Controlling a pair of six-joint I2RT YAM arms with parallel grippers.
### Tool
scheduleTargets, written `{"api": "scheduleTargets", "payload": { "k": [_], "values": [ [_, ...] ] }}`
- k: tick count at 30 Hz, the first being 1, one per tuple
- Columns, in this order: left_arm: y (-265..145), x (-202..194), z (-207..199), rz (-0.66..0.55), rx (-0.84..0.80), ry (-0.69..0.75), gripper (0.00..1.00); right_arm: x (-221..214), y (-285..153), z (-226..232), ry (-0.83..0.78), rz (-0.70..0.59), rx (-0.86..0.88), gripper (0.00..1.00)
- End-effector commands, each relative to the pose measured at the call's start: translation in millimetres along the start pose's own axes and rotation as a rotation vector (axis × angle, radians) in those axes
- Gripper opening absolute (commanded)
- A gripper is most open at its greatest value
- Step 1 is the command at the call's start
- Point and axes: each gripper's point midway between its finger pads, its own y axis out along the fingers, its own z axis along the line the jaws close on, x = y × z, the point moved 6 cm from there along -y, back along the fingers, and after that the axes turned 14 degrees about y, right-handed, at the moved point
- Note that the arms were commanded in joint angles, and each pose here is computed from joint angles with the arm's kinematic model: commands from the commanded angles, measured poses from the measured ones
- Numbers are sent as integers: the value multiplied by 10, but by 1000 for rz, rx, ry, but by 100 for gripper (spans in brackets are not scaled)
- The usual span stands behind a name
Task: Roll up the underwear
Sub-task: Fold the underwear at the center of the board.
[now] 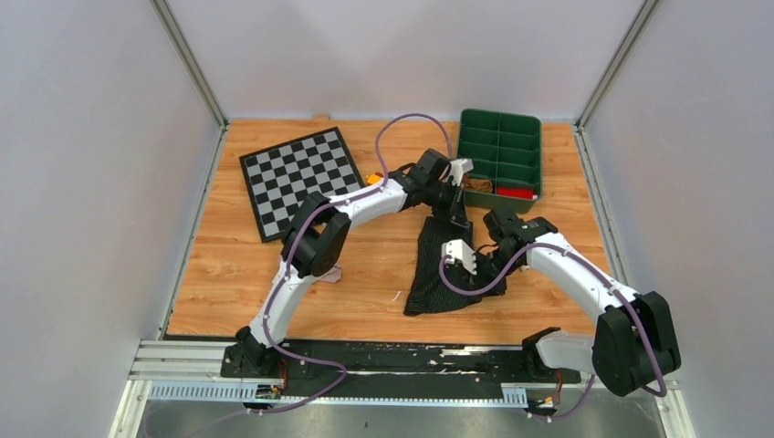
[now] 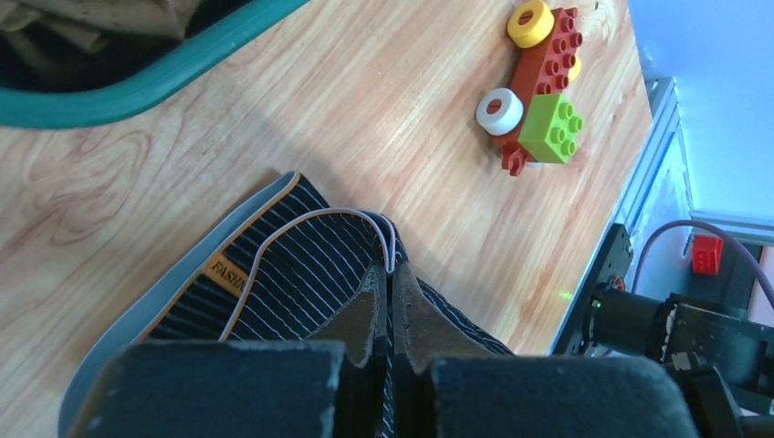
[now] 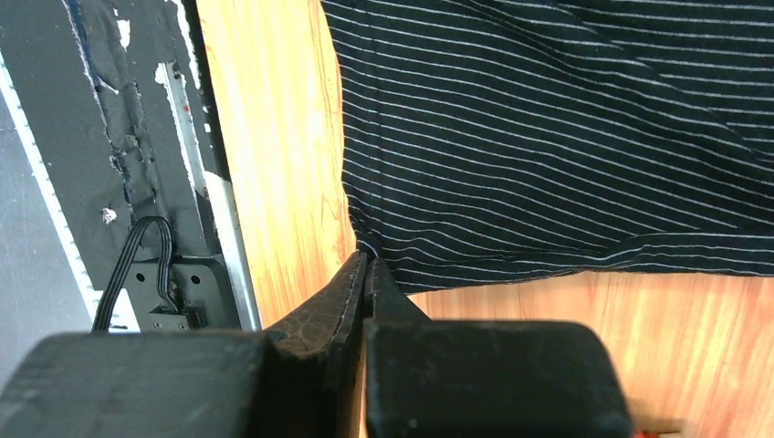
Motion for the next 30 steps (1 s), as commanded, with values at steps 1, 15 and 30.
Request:
{"api": "scheduleTargets", "payload": {
  "k": [1, 15, 30],
  "values": [
    [156, 96, 10, -39, -13, 11, 0, -78, 4, -34, 13, 13, -14, 0],
    [-466, 309, 42, -59, 96, 58, 0, 303, -200, -44, 17, -93, 13, 0],
    [-751, 141, 122, -19, 98, -19, 0, 602, -168, 70, 0, -128, 77, 0]
  ]
}}
